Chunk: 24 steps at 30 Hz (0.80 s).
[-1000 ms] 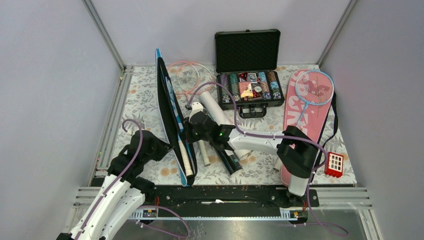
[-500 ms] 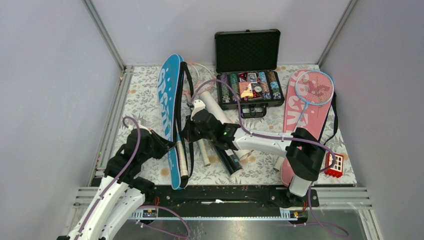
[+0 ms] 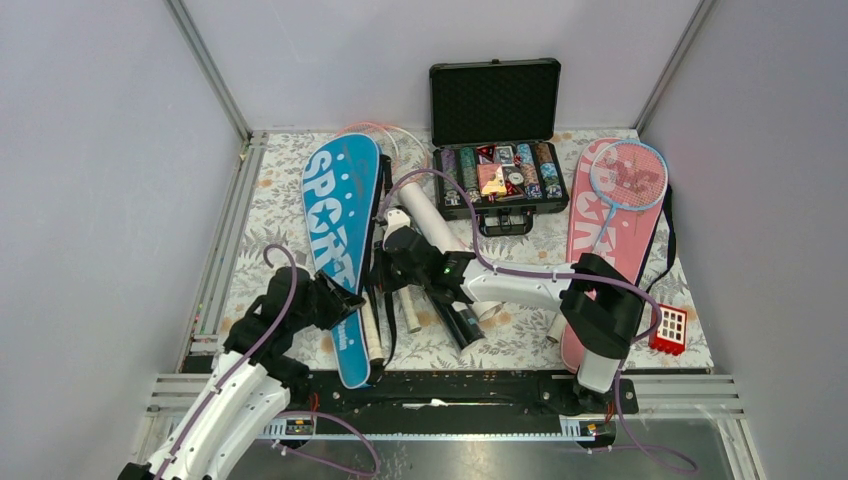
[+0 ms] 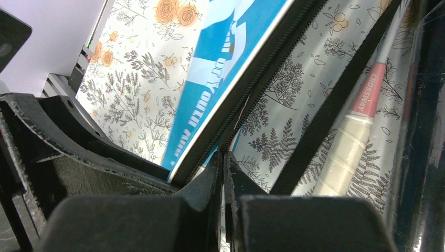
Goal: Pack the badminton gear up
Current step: Place the racket in the racket bag.
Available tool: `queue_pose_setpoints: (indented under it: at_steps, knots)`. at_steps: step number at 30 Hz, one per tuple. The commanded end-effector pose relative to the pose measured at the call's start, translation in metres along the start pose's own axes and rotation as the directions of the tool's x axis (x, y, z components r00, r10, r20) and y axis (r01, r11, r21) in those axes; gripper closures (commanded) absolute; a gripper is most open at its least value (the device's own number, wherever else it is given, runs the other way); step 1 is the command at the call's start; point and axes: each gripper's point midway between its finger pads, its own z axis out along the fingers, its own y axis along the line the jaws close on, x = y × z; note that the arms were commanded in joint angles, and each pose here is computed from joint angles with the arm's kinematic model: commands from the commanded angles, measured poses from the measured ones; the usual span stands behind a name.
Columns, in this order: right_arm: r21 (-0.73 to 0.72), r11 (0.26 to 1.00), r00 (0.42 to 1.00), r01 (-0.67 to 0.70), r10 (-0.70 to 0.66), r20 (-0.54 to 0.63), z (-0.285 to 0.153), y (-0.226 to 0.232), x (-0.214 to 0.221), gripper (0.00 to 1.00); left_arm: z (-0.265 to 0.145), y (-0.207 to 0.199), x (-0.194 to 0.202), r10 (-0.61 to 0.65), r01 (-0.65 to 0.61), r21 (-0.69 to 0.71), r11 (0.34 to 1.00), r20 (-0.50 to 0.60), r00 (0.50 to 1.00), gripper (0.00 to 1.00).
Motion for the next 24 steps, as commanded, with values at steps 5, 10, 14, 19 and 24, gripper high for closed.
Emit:
queue_pose_setpoints:
  at_steps: [5, 10, 14, 19, 24]
  knots:
    - [-0.081, 0.997, 0.987, 0.001, 0.012, 0.160, -0.017, 0.033, -0.057, 1.00, -0.006, -0.004, 0.009, 0.062, -0.062, 0.009, 0.998, -0.068, 0.996, 0.44]
    - [-0.081, 0.997, 0.987, 0.001, 0.012, 0.162, -0.016, 0.034, -0.059, 1.00, 0.005, 0.009, 0.018, 0.091, -0.099, -0.052, 0.994, -0.146, 0.985, 0.40]
    - [-0.070, 0.998, 0.984, 0.006, 0.007, 0.177, -0.020, 0.033, -0.064, 1.00, 0.007, 0.022, 0.013, 0.085, -0.106, -0.155, 0.982, -0.136, 0.987, 0.54]
    - [-0.092, 0.996, 0.979, -0.007, 0.025, 0.201, -0.026, 0.035, -0.070, 1.00, 0.002, 0.025, -0.010, 0.078, -0.085, -0.249, 0.965, -0.039, 0.996, 0.72]
    - [-0.142, 0.989, 0.983, -0.033, 0.057, 0.172, -0.018, 0.041, -0.060, 1.00, 0.013, 0.028, -0.020, 0.073, -0.070, -0.282, 0.957, 0.002, 0.997, 0.84]
